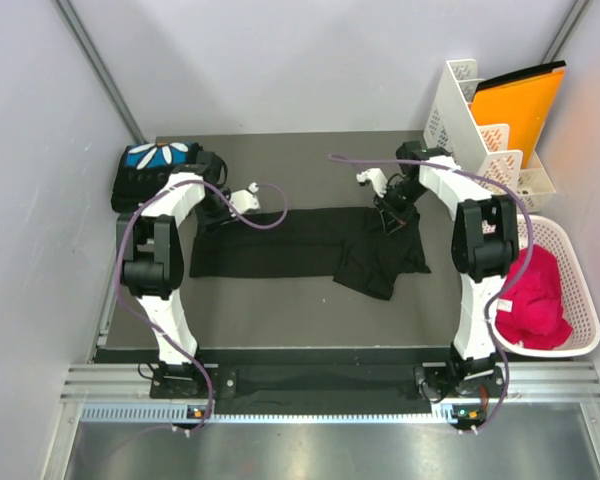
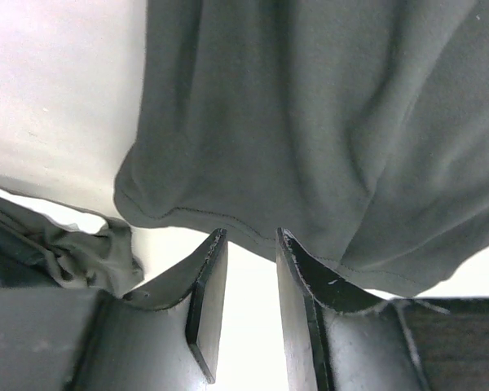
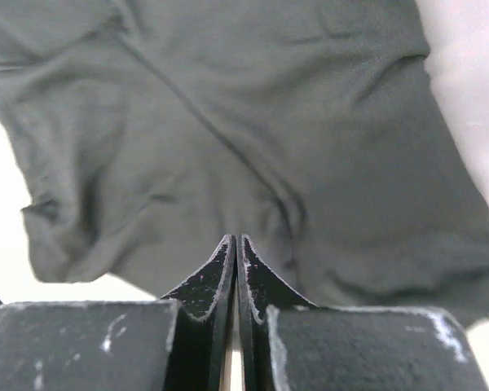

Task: Fold and stack the t-shirts
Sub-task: Fold the tshirt

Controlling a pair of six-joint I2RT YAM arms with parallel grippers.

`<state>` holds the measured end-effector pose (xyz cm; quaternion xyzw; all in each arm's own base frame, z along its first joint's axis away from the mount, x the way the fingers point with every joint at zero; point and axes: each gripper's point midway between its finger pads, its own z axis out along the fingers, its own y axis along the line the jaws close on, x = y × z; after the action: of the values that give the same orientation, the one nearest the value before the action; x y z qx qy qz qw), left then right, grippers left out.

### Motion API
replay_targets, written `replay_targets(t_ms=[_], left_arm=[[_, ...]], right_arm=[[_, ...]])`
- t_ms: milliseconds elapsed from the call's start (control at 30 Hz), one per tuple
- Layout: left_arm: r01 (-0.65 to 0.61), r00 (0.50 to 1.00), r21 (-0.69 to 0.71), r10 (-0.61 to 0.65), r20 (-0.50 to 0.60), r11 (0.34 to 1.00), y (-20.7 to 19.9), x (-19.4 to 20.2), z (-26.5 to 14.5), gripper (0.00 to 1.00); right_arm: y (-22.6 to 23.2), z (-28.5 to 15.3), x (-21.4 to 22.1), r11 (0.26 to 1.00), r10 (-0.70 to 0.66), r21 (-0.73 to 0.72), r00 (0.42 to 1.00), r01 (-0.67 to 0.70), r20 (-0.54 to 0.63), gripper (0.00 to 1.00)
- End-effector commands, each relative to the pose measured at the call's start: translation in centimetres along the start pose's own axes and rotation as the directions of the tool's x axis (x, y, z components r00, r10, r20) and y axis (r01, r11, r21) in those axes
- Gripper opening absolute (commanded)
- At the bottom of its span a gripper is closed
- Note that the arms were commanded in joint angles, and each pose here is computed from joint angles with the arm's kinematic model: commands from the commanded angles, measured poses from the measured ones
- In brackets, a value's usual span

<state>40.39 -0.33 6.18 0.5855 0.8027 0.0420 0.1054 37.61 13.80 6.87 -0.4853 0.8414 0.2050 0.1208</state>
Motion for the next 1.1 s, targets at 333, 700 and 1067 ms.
replay_targets(t_ms=[333,700,1067], left_arm=[[0.014,0.998,-0.134,-0.021,-0.054,0.991,3.7,-0.4,3.8,0.32],[0.013,0.987,-0.190,-0.044,-0.155,0.982,4.6,1.3,5.9,0.31],[0.041,0.993,-0.202,-0.062,-0.098,0.978,4.9,0.9,4.3,0.32]], right_arm=[[-3.5,1.5,0.2,0.992,0.098,0.078,0.995,-0.098,0.008,0.00],[-5.3,2.2,1.9,0.976,0.147,0.170,0.988,-0.136,-0.053,0.00],[-6.4,3.0,3.0,0.961,0.189,0.224,0.978,-0.165,-0.088,0.00]])
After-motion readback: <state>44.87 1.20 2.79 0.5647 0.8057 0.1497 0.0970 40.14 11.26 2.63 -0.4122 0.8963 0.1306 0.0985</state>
